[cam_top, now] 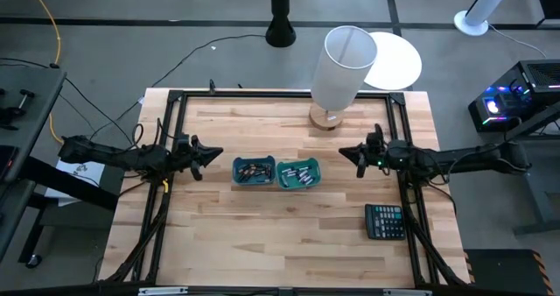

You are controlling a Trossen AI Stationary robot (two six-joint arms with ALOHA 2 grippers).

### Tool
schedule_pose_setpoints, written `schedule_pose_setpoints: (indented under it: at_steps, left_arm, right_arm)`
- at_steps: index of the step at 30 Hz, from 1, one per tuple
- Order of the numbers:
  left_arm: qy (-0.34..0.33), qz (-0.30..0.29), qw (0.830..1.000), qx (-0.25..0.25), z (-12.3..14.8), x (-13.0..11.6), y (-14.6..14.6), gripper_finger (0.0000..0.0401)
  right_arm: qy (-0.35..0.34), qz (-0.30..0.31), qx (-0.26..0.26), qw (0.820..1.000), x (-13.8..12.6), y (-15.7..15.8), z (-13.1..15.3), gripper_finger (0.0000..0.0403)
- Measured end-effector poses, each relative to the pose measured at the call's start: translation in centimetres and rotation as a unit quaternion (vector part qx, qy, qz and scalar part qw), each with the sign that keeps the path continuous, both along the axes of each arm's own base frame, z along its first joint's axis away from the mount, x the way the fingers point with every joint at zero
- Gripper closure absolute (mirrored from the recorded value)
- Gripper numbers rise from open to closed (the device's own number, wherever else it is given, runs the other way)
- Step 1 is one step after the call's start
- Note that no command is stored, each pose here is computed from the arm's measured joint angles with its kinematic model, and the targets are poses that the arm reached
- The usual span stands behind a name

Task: Sort batteries
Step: Return to Home Position

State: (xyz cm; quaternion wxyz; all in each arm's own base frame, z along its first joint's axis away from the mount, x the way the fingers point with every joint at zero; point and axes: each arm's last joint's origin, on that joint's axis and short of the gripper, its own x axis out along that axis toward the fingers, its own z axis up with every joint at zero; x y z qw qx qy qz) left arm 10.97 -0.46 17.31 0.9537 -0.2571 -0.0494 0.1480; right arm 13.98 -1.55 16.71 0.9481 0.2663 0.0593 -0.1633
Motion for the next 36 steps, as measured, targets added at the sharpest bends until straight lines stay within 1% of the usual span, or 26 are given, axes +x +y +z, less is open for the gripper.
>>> schedule_pose_setpoints:
  at_steps: [4, 11, 14, 16, 20, 23, 25, 27, 29, 30, 36]
  left_arm:
    - [0.001, 0.000, 1.000, 0.000, 0.0, 0.0, 0.0, 0.0401]
    - [-0.011, -0.004, 1.000, -0.002, 0.0, -0.6, 0.0, 0.0401]
    - [-0.005, -0.009, 1.000, 0.000, -0.3, -1.2, 0.0, 0.0401]
    - [-0.018, -0.013, 1.000, 0.001, -0.1, -1.4, 0.1, 0.0401]
    - [-0.024, -0.015, 1.000, -0.004, 0.0, -1.5, 0.1, 0.0401]
    - [-0.024, -0.016, 1.000, -0.004, 0.0, -1.5, 0.0, 0.0401]
    - [-0.024, -0.016, 1.000, -0.004, 0.0, -1.5, 0.0, 0.0401]
    - [-0.025, -0.017, 1.000, -0.004, 0.0, -1.5, 0.0, 0.0401]
    - [-0.025, -0.022, 0.999, -0.004, 0.0, -1.5, -0.1, 0.0401]
    - [-0.025, -0.024, 0.999, -0.004, 0.0, -1.5, -0.1, 0.0401]
    - [-0.025, -0.044, 0.999, -0.005, 0.0, -1.5, -0.5, 0.0401]
  right_arm:
    - [0.052, -0.001, 0.006, 0.999, -0.5, 0.0, -1.6, 0.0403]
    - [0.153, -0.002, 0.019, 0.988, -1.3, 0.2, -3.5, 0.0403]
    - [0.166, 0.007, 0.016, 0.986, -2.4, 0.5, -3.5, 0.0403]
    - [0.130, 0.023, 0.014, 0.991, -2.7, 0.7, -2.7, 0.0403]
    - [0.018, 0.039, 0.008, 0.999, -3.7, 0.9, -0.7, 0.0403]
    - [-0.061, 0.042, 0.005, 0.997, -4.7, 1.0, 0.5, 0.0403]
    - [-0.099, 0.038, 0.003, 0.994, -4.8, 1.0, 1.3, 0.0402]
    - [-0.118, 0.036, 0.003, 0.992, -4.7, 1.0, 1.4, 0.0402]
    - [-0.156, 0.039, 0.002, 0.987, -4.5, 1.0, 1.4, 0.0402]
    - [-0.165, 0.041, 0.003, 0.985, -4.4, 1.1, 1.1, 0.0402]
    - [-0.136, 0.041, 0.003, 0.990, -4.4, 1.2, 0.5, 0.0402]
